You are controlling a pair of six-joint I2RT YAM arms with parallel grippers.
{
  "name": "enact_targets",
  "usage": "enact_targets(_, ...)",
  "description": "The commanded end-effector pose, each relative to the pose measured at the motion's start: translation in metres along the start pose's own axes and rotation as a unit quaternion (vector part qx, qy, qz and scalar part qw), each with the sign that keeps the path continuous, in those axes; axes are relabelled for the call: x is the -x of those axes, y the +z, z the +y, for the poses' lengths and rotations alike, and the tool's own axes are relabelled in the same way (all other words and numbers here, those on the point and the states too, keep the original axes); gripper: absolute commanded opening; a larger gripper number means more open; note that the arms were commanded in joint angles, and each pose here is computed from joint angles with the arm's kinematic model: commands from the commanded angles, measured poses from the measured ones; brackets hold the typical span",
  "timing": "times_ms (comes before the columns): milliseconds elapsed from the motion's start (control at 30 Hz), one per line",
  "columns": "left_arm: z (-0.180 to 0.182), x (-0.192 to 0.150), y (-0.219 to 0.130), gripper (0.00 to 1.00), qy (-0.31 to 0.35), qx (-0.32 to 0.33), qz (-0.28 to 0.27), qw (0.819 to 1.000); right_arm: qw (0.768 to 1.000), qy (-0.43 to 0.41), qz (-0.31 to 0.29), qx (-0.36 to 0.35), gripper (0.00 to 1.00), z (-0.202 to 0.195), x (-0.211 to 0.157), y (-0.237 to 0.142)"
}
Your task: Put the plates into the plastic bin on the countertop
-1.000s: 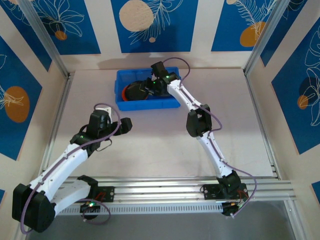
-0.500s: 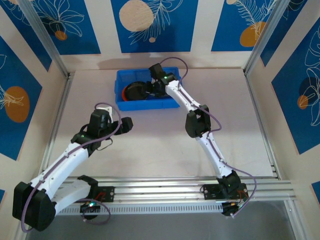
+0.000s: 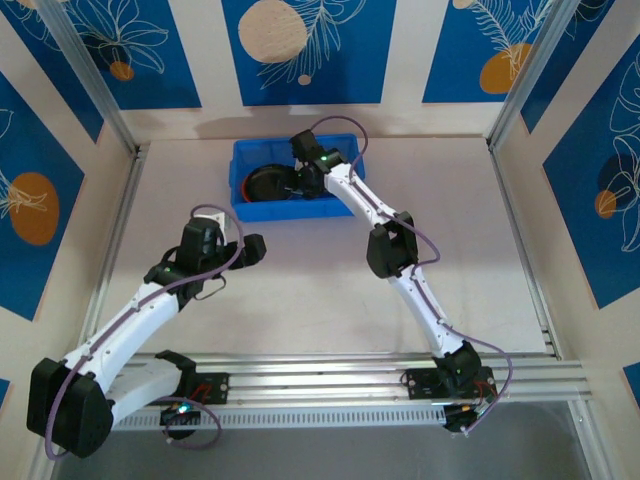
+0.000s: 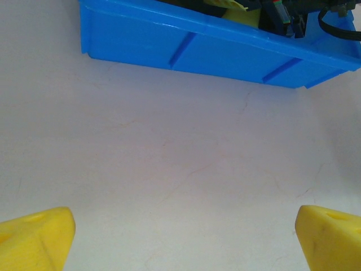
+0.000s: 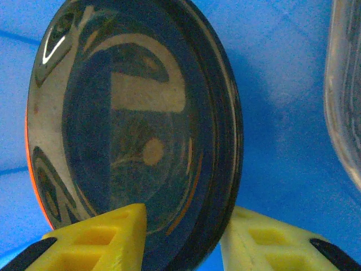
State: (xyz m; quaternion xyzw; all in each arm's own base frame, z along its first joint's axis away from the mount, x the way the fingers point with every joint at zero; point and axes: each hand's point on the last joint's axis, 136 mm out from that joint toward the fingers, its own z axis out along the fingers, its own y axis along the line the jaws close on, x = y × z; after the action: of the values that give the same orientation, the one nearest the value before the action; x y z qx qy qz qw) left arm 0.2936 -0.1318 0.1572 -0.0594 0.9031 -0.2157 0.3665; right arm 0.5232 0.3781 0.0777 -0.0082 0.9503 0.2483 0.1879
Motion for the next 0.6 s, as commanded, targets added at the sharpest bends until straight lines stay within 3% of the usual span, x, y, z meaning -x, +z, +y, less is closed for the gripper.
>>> enact_targets(0,-0.008,0.015,-0.003,1.00,0.000,-0.016,-0.015,1.000,0.999,-0.009,-0.019,0.028,0.36,0.017,0.016,-0.025)
enact_targets(267,-0.011,0.020,-0.002,1.00,-0.005,-0.023,-0.020,1.000,0.999,-0.016,-0.046,0.019,0.39,0.014,0.035,-0.058)
enact_targets(567,-0.017,0.031,-0.005,1.00,-0.005,-0.032,-0.032,0.999,0.998,-0.028,-0.043,0.036,0.35,0.024,0.033,-0.069)
